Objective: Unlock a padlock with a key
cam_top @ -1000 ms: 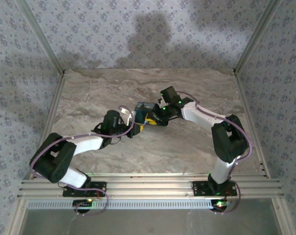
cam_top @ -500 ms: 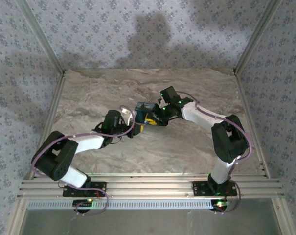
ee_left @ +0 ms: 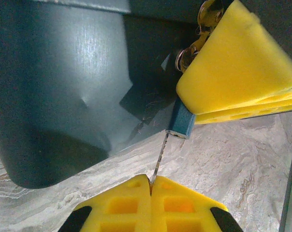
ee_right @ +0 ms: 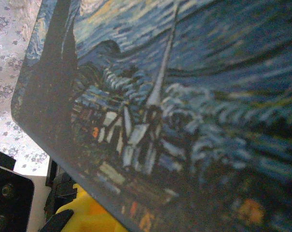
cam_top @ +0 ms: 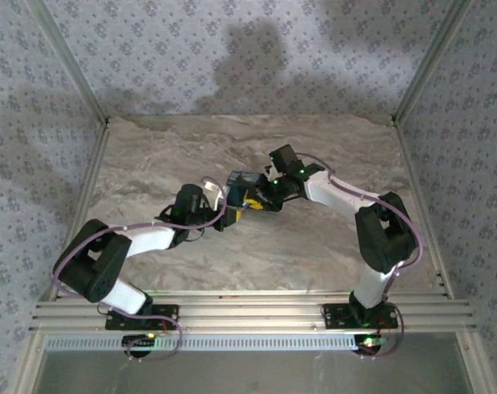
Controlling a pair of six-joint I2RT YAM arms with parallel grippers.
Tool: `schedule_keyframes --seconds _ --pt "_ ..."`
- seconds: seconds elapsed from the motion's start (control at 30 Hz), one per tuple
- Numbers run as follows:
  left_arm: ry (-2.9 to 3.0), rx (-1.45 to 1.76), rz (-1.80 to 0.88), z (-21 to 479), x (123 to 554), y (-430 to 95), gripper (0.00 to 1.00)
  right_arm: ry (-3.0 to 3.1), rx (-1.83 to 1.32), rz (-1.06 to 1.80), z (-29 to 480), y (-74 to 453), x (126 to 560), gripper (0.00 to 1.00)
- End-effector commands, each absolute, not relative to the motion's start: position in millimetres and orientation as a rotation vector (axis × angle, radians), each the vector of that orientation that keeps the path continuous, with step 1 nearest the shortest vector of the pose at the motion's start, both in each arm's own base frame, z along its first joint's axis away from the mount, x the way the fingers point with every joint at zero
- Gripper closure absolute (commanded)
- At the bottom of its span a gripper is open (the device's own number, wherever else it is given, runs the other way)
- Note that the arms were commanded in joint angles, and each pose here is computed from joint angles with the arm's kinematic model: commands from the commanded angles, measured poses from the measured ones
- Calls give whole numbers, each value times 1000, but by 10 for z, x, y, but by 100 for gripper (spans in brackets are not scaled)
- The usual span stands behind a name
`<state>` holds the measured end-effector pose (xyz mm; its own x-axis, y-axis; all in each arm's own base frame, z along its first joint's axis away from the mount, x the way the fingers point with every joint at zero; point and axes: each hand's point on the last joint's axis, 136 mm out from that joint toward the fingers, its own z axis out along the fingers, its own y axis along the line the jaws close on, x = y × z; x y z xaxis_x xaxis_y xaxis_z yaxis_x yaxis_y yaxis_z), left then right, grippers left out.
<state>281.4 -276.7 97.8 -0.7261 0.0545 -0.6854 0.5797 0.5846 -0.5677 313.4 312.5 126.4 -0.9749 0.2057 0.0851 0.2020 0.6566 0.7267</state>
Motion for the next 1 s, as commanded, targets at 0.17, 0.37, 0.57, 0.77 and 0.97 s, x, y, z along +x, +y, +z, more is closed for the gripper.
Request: schedule_keyframes --seconds 0.17,0.37,0.57,0.77,0.97 --pt "2087 530 -1128 1257 2825 -2826 100 2837 290 1291 1397 3182 3083 100" --pt "2086 526 -1127 1264 2826 -2819 100 2840 288 1284 1383 3177 3080 100" --pt "2081 524 -1135 1278 2824 -2825 100 2839 288 1284 1374 3178 3088 100" --pt "2078 514 -1135 1296 2837 -2819 100 2845 283 1279 1367 3181 3072 100" --pt "2074 506 -1132 1312 2843 -2806 100 2849 279 1271 1352 3175 3066 100"
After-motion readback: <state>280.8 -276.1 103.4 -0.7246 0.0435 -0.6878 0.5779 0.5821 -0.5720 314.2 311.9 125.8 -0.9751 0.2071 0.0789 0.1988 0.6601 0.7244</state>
